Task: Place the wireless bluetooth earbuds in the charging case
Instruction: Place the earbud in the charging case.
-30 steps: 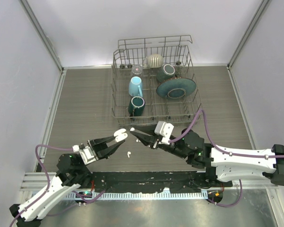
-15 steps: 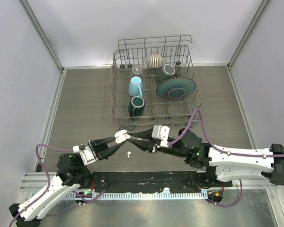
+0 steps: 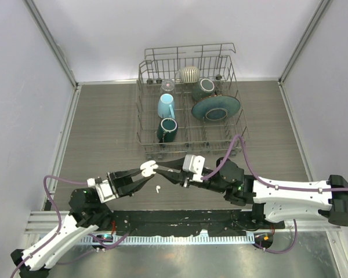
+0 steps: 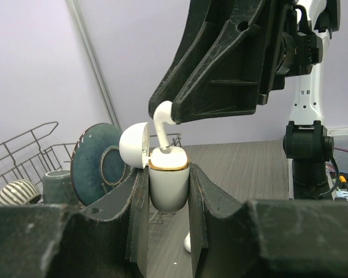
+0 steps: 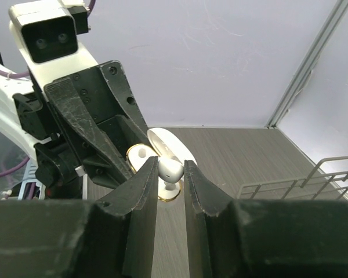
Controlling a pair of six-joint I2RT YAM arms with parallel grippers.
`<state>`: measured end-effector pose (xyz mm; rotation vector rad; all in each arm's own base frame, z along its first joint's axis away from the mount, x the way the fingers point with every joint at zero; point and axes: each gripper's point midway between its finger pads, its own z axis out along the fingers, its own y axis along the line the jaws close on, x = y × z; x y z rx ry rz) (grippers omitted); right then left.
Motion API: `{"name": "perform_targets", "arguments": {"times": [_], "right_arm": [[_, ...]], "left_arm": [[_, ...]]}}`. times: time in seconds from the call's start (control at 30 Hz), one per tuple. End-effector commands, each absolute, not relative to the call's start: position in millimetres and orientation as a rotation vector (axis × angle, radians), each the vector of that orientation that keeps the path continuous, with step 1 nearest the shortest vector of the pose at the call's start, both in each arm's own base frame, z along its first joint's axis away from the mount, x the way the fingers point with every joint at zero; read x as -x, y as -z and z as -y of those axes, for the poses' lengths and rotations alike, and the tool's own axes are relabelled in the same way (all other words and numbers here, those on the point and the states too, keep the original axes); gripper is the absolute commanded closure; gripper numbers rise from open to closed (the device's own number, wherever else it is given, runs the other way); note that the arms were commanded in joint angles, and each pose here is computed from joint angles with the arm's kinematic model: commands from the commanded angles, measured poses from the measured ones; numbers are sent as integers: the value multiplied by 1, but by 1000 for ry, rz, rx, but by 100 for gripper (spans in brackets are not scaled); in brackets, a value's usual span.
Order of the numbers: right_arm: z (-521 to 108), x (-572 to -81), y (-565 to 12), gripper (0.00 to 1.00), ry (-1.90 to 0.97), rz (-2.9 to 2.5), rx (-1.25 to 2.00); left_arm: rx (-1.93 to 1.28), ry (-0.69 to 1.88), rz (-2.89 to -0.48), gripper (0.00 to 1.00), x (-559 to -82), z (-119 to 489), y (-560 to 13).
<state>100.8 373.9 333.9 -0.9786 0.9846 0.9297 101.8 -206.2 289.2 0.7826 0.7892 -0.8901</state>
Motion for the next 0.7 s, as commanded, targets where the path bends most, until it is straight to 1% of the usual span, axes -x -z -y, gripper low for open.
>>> {"name": "perform_targets", "arguments": {"times": [0.0,0.67], "right_arm": [[-369,-114,-356,99,-875,-930,889],[-370,-116,-330,99,-831,-1004,963]], "left_arm": [[-756,902,-698,100,-91,198,-319],[-695,878,-678,100,-98,194,-326]]}}
